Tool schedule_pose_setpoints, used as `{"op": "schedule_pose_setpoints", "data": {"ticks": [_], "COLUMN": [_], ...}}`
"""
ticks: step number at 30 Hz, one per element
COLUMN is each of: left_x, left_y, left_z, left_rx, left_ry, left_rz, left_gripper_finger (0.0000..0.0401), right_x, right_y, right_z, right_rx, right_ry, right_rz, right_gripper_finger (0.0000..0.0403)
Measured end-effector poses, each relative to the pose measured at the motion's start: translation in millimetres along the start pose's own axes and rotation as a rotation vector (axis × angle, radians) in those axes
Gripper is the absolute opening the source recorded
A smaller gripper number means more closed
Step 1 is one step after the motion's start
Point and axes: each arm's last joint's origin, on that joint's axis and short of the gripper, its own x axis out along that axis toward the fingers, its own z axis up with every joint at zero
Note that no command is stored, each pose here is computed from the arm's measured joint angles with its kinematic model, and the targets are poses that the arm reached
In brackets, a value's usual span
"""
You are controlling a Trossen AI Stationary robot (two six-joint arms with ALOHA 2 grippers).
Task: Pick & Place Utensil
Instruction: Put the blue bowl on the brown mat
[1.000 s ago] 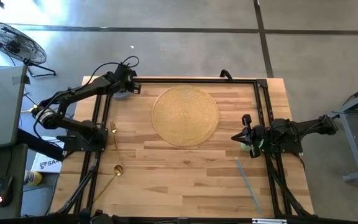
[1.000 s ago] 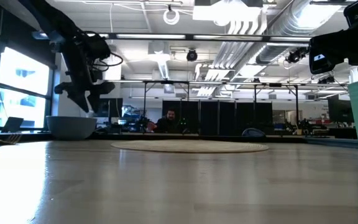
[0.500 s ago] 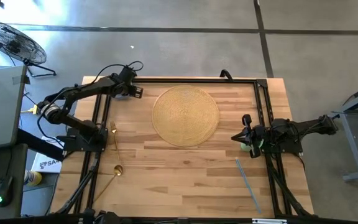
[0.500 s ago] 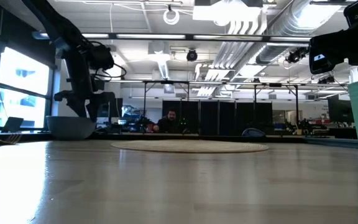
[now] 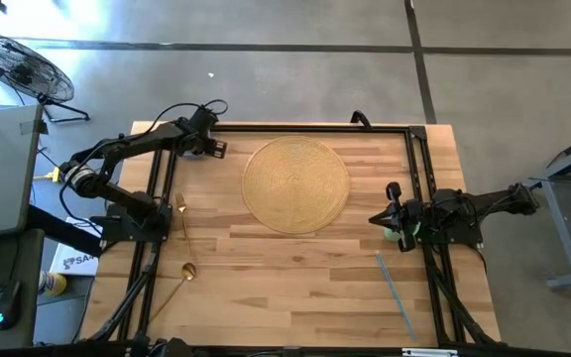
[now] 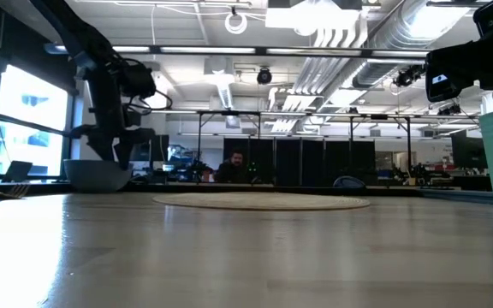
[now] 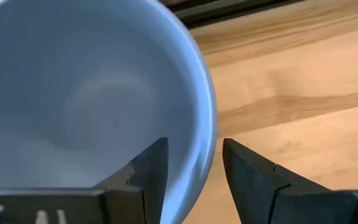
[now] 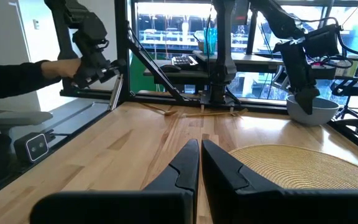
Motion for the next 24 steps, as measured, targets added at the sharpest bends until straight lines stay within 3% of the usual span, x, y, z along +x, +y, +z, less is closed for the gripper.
{"op": "schedule_pose_setpoints", "data": {"ticks": [6, 18, 24], "left_x": [0.1, -0.2, -0.5], "left_y": [0.2, -0.6, -1.4], "left_z": [-0.6, 0.2, -0.2], "left_rx": [0.002, 0.021, 0.029], "left_ry": [0.005, -0.002, 0.015], "left_rz": [0.002, -0.012, -0.054], "left_gripper_finger": [0.0131, 0.0014, 0.0011], "right_x": [0.0, 0.0, 0.0], "right_y": [0.0, 0.0, 0.0], "right_z": [0.0, 0.0, 0.1], "right_rx": [0.000, 0.000, 0.000], "right_ry": [0.000, 0.000, -0.001], "right_rz": [0.000, 0.000, 0.000], "right_gripper_finger": [0.0012, 0.0012, 0.0012]}}
